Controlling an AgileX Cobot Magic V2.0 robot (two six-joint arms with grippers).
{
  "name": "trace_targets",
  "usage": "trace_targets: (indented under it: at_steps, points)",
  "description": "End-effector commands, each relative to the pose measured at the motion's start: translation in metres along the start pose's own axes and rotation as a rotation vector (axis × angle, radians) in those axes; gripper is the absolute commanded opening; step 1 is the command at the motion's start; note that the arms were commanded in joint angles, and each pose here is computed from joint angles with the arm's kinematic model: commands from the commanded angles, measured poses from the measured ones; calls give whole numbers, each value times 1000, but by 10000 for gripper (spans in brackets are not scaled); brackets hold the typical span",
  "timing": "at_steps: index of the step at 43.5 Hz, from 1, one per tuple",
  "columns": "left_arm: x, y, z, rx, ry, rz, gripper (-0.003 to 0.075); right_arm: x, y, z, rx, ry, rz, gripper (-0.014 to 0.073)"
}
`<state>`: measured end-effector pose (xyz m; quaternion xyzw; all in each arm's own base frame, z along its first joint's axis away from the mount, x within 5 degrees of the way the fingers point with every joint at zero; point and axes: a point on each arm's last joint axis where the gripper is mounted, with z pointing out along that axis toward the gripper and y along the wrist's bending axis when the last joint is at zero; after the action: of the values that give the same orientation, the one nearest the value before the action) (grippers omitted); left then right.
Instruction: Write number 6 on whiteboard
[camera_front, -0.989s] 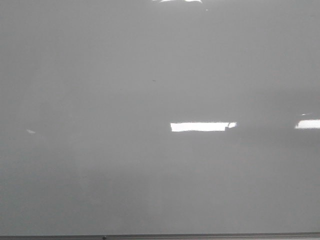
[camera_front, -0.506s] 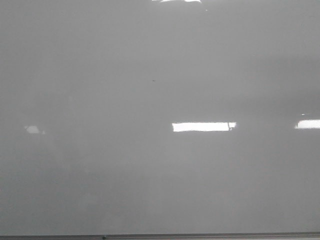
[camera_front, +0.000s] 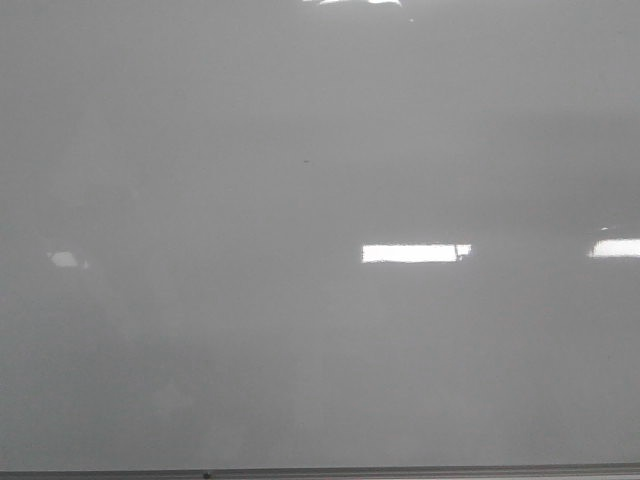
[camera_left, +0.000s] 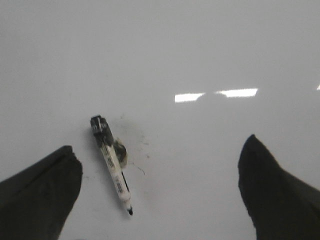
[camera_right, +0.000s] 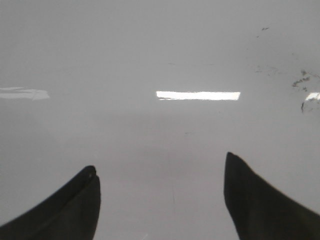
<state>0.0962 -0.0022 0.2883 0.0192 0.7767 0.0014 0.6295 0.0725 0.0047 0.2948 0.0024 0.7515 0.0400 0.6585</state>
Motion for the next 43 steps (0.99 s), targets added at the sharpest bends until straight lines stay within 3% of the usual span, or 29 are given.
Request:
trace_targets:
  at_steps: [1,9,16,31,43]
  points:
    - [-15,5,18,-41,14,-88,558,-18,0,-1,1,-99,1,548]
    - [-11,30,66,-181,205,-225,549,-18,0,-1,1,-99,1,548]
    - [1,36,106,-184,333,-275,546,-18,0,-1,1,-99,1,548]
    - [19,42,175,-178,360,-266,546,-18,1,-1,0,-97,0,548]
    - [30,45,194,-182,383,-266,511,-18,1,-1,0,-97,0,548]
